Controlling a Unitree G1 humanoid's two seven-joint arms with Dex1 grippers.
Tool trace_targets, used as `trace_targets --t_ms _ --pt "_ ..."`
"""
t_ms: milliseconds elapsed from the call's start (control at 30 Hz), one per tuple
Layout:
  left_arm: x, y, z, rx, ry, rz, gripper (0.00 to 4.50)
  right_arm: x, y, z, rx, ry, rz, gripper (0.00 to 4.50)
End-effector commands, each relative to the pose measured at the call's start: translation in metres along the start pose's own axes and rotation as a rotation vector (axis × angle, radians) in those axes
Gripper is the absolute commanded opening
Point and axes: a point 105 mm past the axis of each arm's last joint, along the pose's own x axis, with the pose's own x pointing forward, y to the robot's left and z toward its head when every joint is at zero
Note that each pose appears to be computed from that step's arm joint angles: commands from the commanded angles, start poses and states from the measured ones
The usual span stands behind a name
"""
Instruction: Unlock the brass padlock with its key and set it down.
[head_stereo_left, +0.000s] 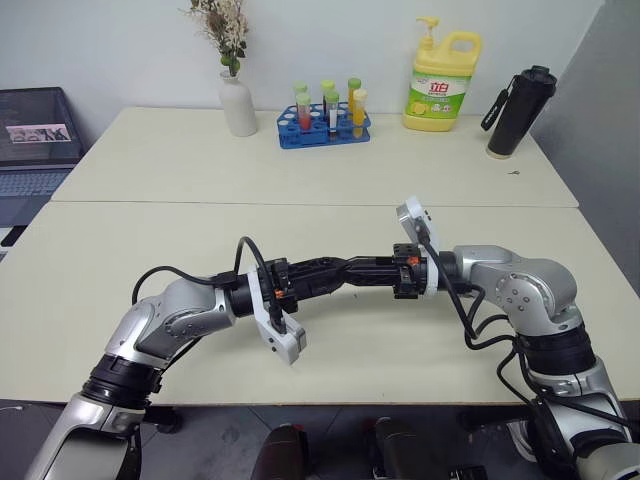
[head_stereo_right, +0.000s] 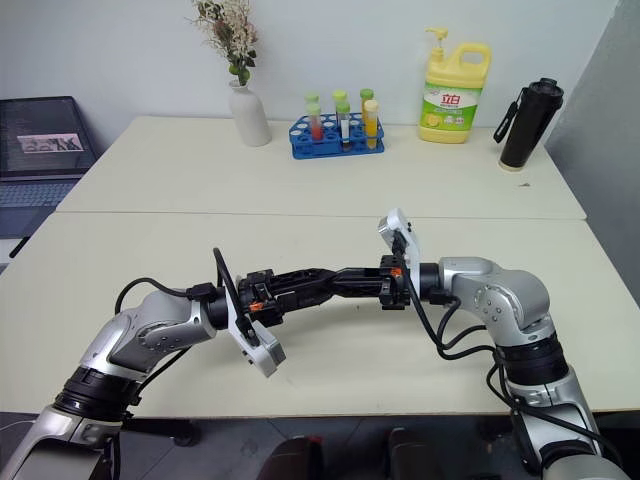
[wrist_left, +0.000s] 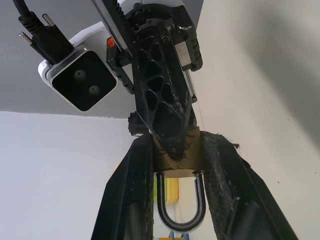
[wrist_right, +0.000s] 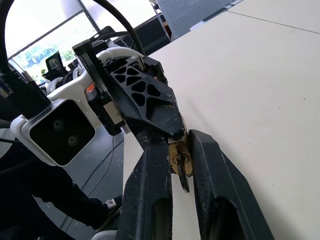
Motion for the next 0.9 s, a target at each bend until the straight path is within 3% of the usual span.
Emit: trace_targets --t_ms 33,400,567,700,800,900 --pt "0.003 0.009 0.006 -0.017 -0.029 0.049 0.97 0.002 0.007 0.012 -0.034 -0.027 0.041 0.19" --pt "-0.024 0.007 0.018 -0.123 -0.023 0.018 4.48 -0.002 -0.004 0.013 -0.032 -0.038 -0.016 0.19" --pt "-0.027 0.011 0.024 -0.227 0.009 0.017 4.50 -0.006 -0.011 0.010 -0.033 -0.030 -0.045 0.19" --pt "-0.028 0.032 0.029 -0.431 0.032 0.132 4.50 -0.008 -0.015 0.007 -0.038 -0.015 -0.057 0.19" --pt "-0.037 0.049 0.022 -0.548 0.085 0.166 3.97 -0.008 -0.017 0.005 -0.052 -0.003 -0.059 0.19" --pt "-0.041 0.063 0.002 -0.705 0.141 0.203 3.03 -0.008 -0.017 0.005 -0.077 0.007 -0.052 0.19"
